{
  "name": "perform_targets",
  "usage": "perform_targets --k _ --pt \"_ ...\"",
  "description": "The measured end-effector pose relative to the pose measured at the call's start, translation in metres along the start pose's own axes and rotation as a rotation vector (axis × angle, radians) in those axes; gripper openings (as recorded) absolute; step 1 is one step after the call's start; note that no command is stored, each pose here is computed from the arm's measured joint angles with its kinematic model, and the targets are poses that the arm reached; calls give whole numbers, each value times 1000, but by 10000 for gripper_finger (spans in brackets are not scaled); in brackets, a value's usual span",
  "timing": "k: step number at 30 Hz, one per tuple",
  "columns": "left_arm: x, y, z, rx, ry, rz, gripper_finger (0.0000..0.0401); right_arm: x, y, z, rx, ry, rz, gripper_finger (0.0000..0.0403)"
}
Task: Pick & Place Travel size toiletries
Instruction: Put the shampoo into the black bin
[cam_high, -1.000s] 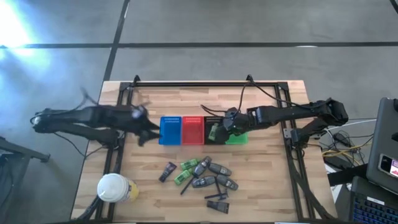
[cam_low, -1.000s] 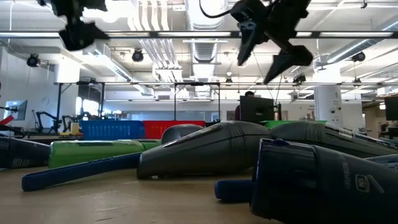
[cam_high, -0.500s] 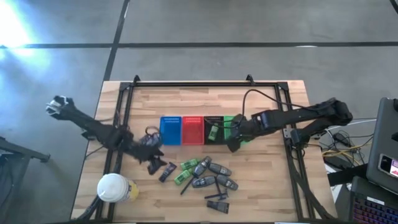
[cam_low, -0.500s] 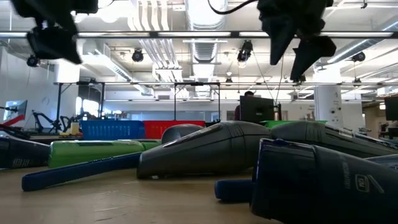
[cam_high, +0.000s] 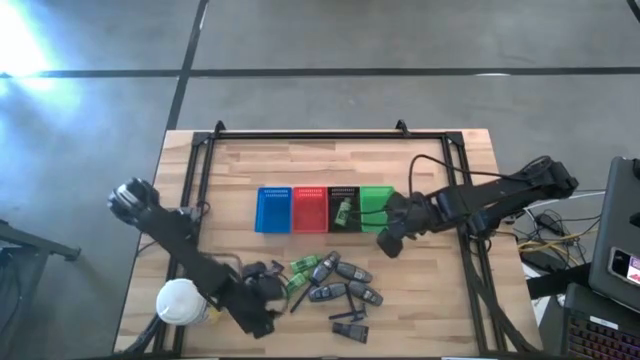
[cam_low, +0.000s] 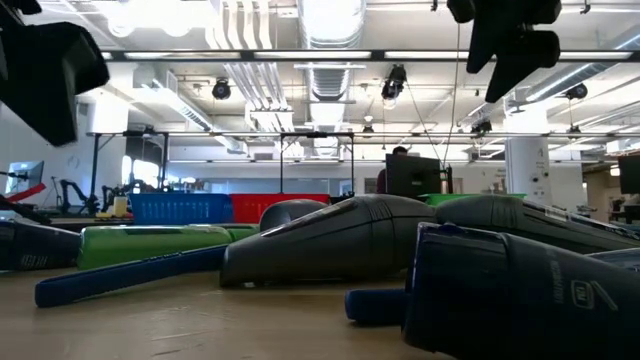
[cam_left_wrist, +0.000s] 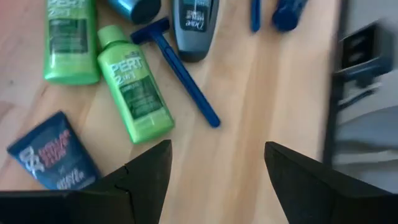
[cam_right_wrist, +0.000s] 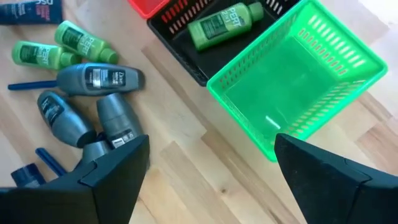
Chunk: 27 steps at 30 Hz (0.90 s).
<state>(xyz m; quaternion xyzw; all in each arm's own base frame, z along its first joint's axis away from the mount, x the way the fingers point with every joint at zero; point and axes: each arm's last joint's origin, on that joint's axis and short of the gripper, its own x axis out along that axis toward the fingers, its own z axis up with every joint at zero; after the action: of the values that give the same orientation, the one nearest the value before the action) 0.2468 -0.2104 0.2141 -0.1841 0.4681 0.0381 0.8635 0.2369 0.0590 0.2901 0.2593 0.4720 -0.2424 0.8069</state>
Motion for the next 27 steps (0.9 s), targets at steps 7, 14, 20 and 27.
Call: perform_targets --k 7,14,20,27 --pt "24 -20 11 34 109 257 261 -4 3 -9 -21 -10 -15 359" --pt "32 -17 32 -9 114 221 261 -4 3 -10 1 -43 -35 349" --pt "39 8 39 -72 133 265 261 -3 4 -9 17 -76 -55 343" --pt "51 19 37 -101 168 231 261 2 5 -9 17 -82 -80 357"
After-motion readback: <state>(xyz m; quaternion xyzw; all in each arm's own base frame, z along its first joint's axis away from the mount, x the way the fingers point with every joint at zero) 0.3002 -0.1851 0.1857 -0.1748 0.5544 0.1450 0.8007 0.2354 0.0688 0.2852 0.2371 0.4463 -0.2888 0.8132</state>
